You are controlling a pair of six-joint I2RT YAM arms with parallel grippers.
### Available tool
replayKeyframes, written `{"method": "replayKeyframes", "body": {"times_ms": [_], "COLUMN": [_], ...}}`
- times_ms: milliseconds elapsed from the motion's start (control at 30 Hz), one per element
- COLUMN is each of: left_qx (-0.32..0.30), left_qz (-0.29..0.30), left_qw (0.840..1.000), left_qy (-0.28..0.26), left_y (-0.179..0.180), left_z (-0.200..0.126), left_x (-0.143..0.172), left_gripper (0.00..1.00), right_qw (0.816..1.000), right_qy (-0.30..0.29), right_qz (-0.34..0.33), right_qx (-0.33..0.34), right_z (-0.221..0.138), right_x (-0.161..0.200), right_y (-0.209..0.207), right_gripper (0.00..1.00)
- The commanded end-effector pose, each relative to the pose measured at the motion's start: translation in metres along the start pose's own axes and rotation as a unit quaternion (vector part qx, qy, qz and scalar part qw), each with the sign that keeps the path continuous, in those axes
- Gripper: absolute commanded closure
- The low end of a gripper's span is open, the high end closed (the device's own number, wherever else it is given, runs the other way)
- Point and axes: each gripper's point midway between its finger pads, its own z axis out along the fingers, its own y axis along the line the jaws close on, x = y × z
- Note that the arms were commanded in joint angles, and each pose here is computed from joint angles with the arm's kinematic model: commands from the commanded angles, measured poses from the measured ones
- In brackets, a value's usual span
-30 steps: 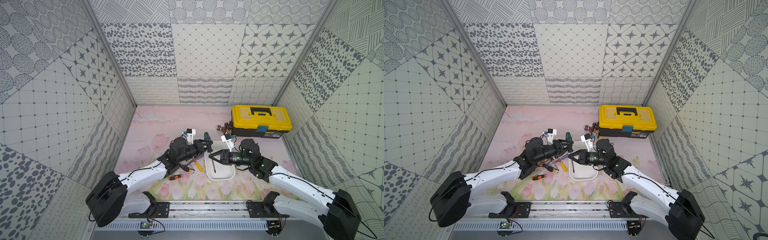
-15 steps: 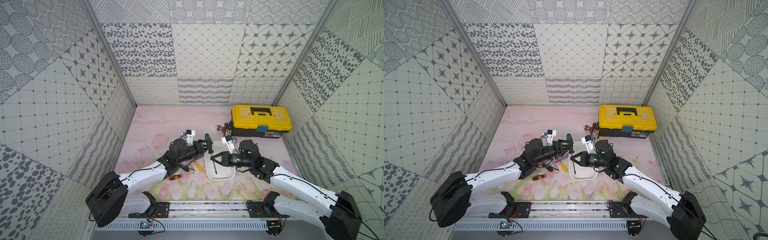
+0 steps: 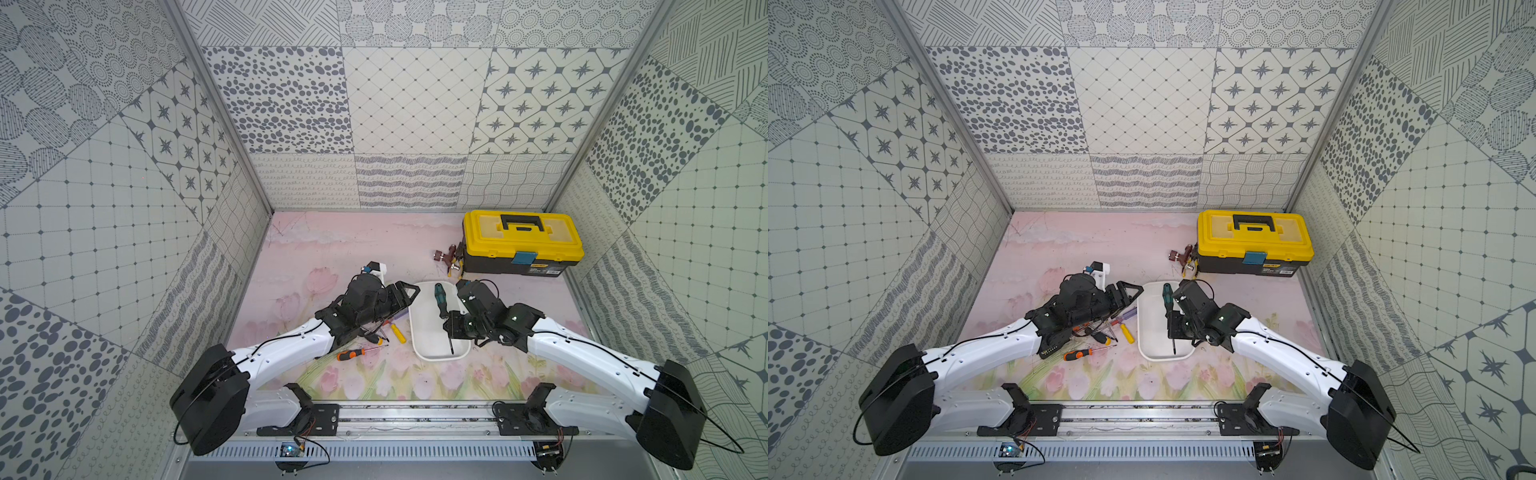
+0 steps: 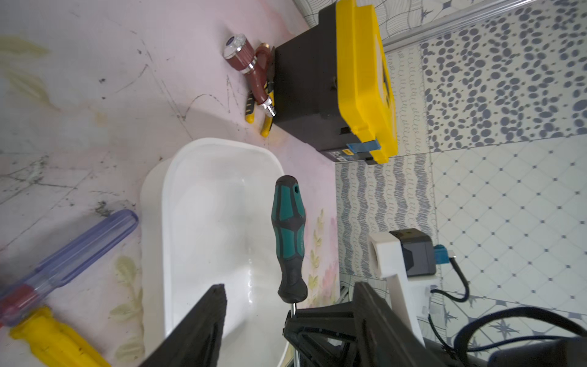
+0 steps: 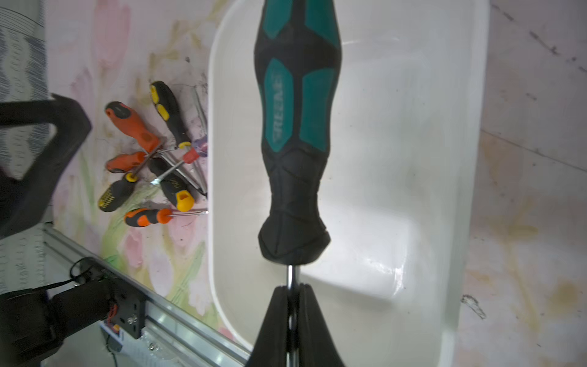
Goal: Put the screwdriver on the desktop into the storage box
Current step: Place the screwdriver in the storage box.
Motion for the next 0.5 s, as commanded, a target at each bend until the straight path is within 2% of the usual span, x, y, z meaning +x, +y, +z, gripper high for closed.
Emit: {"method": "replayKeyframes", "body": {"times_ms": [0,167,267,300,367,400,433,467], "left_qx": [-0.125,-0.129,-0.123,-0.123,-0.123,-0.124,-0.123,-0.123], "left_qz": [0.078,0.085,0.092,0.094,0.096,0.096,0.097,0.097], "left_qw": [0.988,0.985,0.985,0.985,0.985,0.985,0.985,0.985], "left_qy": [0.046,0.070,0.077,0.078,0.078,0.078,0.078,0.077], "left_y": [0.056,0.061,0.057,0.057,0.057,0.057,0.057,0.056], "left_z": [0.000,0.010,0.016,0.018,0.021,0.023,0.025,0.026], "left_x": [0.032,0.048,0.051,0.051,0.051,0.050,0.050,0.050], "left_gripper": [0.34,0.37,0.38,0.38,0.38,0.38,0.38,0.38], "right_qw": [0.997,0.991,0.989,0.989,0.988,0.988,0.988,0.989], "right_qy": [-0.032,-0.046,-0.051,-0.052,-0.057,-0.059,-0.063,-0.065], "right_qz": [-0.031,-0.037,-0.039,-0.038,-0.039,-0.038,-0.039,-0.040], "right_qx": [0.066,0.123,0.132,0.134,0.137,0.137,0.133,0.130], "right_z": [0.003,0.008,0.009,0.009,0.008,0.007,0.005,0.002], "right_x": [-0.014,-0.027,-0.031,-0.032,-0.036,-0.038,-0.040,-0.042], "right_y": [-0.011,-0.024,-0.024,-0.024,-0.023,-0.022,-0.019,-0.017], "right_gripper": [1.00,1.00,1.00,0.96,0.74,0.58,0.49,0.48]}}
